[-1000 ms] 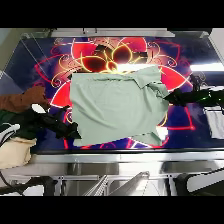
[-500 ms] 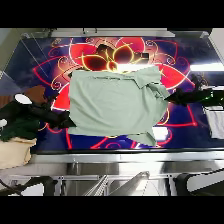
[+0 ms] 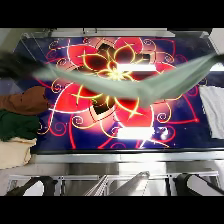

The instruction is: Fold the shirts.

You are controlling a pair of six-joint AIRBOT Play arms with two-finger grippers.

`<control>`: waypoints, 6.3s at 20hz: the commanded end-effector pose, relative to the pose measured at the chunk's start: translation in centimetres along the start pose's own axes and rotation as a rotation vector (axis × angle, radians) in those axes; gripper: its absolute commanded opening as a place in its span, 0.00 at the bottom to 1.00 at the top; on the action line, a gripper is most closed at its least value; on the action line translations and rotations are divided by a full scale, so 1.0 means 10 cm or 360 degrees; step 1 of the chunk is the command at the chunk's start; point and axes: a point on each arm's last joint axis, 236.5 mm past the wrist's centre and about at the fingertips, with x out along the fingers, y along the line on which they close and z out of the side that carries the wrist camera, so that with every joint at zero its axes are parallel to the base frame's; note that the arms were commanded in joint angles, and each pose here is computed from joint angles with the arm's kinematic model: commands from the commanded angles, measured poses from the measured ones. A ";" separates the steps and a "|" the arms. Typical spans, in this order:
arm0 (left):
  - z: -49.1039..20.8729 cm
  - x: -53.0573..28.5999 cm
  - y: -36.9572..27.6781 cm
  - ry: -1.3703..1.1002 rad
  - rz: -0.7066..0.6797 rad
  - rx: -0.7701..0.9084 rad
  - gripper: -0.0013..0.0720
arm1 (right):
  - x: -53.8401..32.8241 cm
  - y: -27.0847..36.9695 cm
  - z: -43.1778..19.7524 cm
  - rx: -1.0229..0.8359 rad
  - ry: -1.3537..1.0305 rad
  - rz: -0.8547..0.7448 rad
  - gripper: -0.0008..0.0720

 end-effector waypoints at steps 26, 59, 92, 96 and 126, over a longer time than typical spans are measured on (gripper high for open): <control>-0.63 1.25 2.89 0.0429 0.0342 -0.0609 0.39 | 1.87 -2.20 -1.78 0.0761 0.0373 -0.0393 0.79; -4.24 0.44 1.86 0.1107 0.0947 -0.1427 0.39 | 0.55 -2.37 -3.36 0.0832 0.1500 -0.0201 0.50; -3.45 0.49 2.10 0.0743 0.0819 -0.1247 0.05 | 0.48 -1.96 -3.50 0.1088 0.1533 0.0026 0.36; -3.45 0.49 2.09 0.0746 0.0816 -0.1245 0.05 | 0.39 -1.78 -3.60 0.1176 0.1602 0.0113 0.28; 0.53 -1.11 -1.96 -0.0806 -0.0038 0.0651 0.05 | -1.33 2.12 0.93 -0.0957 -0.0739 -0.0626 0.04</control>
